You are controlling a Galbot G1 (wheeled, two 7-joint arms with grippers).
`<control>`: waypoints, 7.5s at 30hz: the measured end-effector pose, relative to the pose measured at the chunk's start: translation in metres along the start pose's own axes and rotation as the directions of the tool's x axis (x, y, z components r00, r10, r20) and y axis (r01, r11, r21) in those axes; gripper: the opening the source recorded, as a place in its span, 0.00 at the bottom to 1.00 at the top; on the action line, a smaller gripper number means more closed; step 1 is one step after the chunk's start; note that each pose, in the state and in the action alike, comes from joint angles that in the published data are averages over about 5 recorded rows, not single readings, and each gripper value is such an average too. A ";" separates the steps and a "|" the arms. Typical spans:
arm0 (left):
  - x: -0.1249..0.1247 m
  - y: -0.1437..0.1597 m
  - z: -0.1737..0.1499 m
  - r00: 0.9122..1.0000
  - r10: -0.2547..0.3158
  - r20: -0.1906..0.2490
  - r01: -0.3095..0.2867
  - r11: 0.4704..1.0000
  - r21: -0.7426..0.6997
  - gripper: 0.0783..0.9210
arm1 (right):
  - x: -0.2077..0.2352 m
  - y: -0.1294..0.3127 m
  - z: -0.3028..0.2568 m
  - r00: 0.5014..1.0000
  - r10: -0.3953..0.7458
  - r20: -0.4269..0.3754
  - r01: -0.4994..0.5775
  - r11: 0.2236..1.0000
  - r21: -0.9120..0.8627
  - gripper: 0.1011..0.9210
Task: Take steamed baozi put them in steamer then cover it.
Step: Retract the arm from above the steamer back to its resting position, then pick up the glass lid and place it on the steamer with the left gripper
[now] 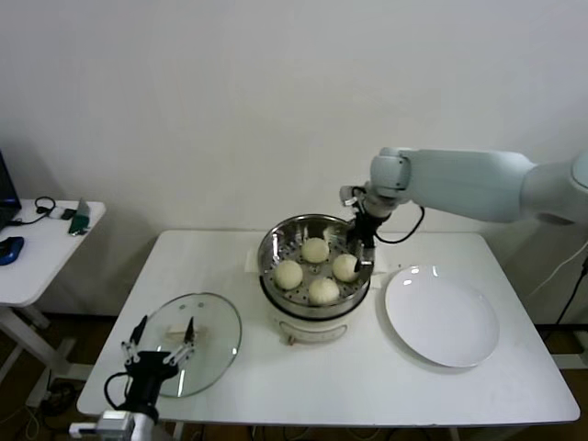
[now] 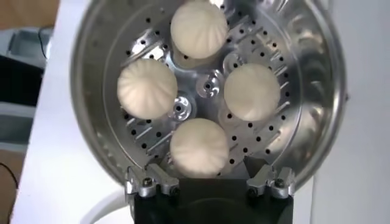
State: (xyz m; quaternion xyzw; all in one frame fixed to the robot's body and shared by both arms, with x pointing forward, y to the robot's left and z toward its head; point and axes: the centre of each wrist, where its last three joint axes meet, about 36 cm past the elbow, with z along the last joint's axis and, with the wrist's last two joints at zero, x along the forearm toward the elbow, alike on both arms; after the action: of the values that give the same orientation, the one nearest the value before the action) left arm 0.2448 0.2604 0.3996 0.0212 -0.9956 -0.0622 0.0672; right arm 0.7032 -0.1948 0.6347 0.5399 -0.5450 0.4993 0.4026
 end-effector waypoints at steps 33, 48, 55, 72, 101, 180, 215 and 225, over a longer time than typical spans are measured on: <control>-0.015 0.004 -0.004 0.999 -0.024 0.040 0.032 0.979 -0.203 0.88 | -0.073 0.177 0.141 0.393 0.740 0.545 -0.337 0.668 -0.664 0.88; -0.010 0.013 0.013 0.997 -0.060 0.040 0.070 0.662 -0.746 0.88 | -0.113 0.281 0.167 0.156 0.926 0.344 -0.261 0.374 -0.890 0.88; -0.007 0.004 0.032 0.998 -0.054 0.032 0.051 0.402 -0.914 0.88 | -0.132 0.333 0.182 0.149 0.967 0.205 -0.208 0.233 -0.950 0.88; -0.039 -0.030 0.084 0.999 -0.018 -0.031 -0.028 0.144 -0.989 0.88 | -0.157 0.408 0.215 0.215 0.976 -0.031 -0.216 0.016 -0.976 0.88; -0.110 -0.009 0.117 0.994 -0.110 -0.026 -0.026 0.007 -1.000 0.88 | -0.173 0.446 0.225 0.233 0.965 -0.117 -0.223 -0.064 -0.973 0.88; -0.138 -0.106 -0.102 0.971 -0.028 0.236 0.238 0.169 -0.957 0.08 | -0.223 0.385 0.223 0.273 0.960 -0.058 -0.304 0.028 -0.952 0.88; -0.191 -0.266 -0.099 0.981 0.127 0.146 0.124 0.165 -0.978 0.08 | -0.226 0.404 0.246 0.276 0.956 -0.099 -0.332 -0.001 -0.943 0.88; -0.196 -0.269 -0.089 0.985 0.125 0.121 0.104 0.131 -0.986 0.08 | -0.226 0.405 0.248 0.275 0.956 -0.099 -0.332 -0.002 -0.943 0.88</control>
State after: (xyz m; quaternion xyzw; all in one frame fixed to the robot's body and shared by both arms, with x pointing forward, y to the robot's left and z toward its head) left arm 0.4605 -0.0071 0.4277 -0.0406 -0.7087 -0.7040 -0.0220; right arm 0.3480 -0.4282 0.3252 0.0238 -0.9924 0.0813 0.0898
